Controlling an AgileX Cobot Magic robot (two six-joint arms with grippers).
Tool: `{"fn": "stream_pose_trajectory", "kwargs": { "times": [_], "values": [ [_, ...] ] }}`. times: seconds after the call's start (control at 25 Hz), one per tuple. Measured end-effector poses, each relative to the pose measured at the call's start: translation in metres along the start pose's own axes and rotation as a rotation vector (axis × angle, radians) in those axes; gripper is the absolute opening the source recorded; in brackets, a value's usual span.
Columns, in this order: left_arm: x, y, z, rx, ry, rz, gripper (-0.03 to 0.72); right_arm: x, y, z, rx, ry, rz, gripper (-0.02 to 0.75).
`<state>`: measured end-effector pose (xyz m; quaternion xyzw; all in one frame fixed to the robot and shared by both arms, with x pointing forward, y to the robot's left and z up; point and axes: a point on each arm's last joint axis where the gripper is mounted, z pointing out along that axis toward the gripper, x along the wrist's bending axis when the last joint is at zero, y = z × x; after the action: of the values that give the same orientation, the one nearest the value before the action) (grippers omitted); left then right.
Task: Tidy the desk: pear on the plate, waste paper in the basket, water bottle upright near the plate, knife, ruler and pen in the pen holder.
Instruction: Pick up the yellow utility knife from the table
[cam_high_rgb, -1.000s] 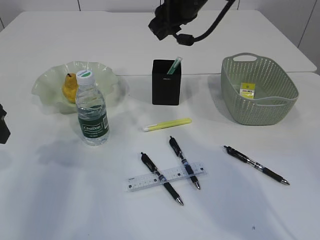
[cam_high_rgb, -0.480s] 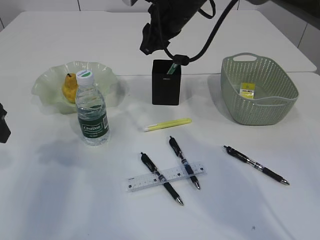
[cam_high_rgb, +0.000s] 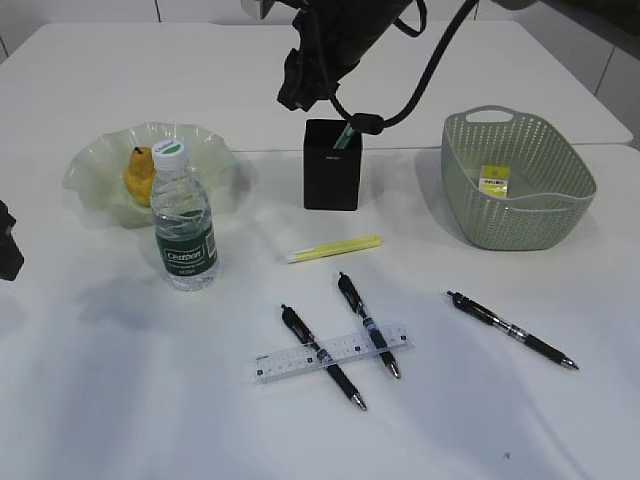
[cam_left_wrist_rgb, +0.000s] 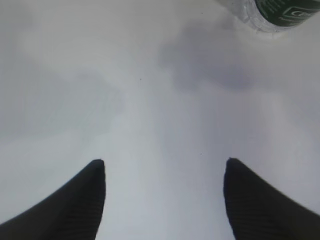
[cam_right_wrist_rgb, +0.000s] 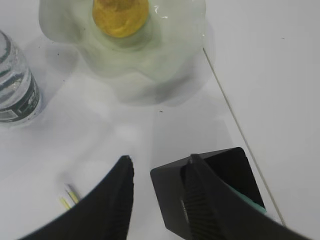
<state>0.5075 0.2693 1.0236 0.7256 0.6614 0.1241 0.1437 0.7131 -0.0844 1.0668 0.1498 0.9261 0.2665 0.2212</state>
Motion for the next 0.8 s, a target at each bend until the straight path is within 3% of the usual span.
{"fn": "stream_pose_trajectory", "kwargs": {
  "times": [0.16,0.4,0.64,0.8],
  "values": [
    [0.000,0.000,0.000,-0.001,0.000,0.000,0.521,-0.001,0.002,0.000,-0.023,-0.009,0.007,0.266],
    [0.000,0.000,0.000,-0.001,0.000,0.000,0.521,-0.001,-0.003,0.007,0.006,-0.012,-0.209,0.266],
    [0.000,0.000,0.000,-0.001,0.000,0.000,0.521,0.014,-0.024,0.032,0.111,0.170,-0.373,0.269],
    [0.000,0.000,0.000,-0.001,0.000,0.000,0.521,0.019,-0.029,0.041,0.118,0.223,-0.403,0.314]
  ]
}}
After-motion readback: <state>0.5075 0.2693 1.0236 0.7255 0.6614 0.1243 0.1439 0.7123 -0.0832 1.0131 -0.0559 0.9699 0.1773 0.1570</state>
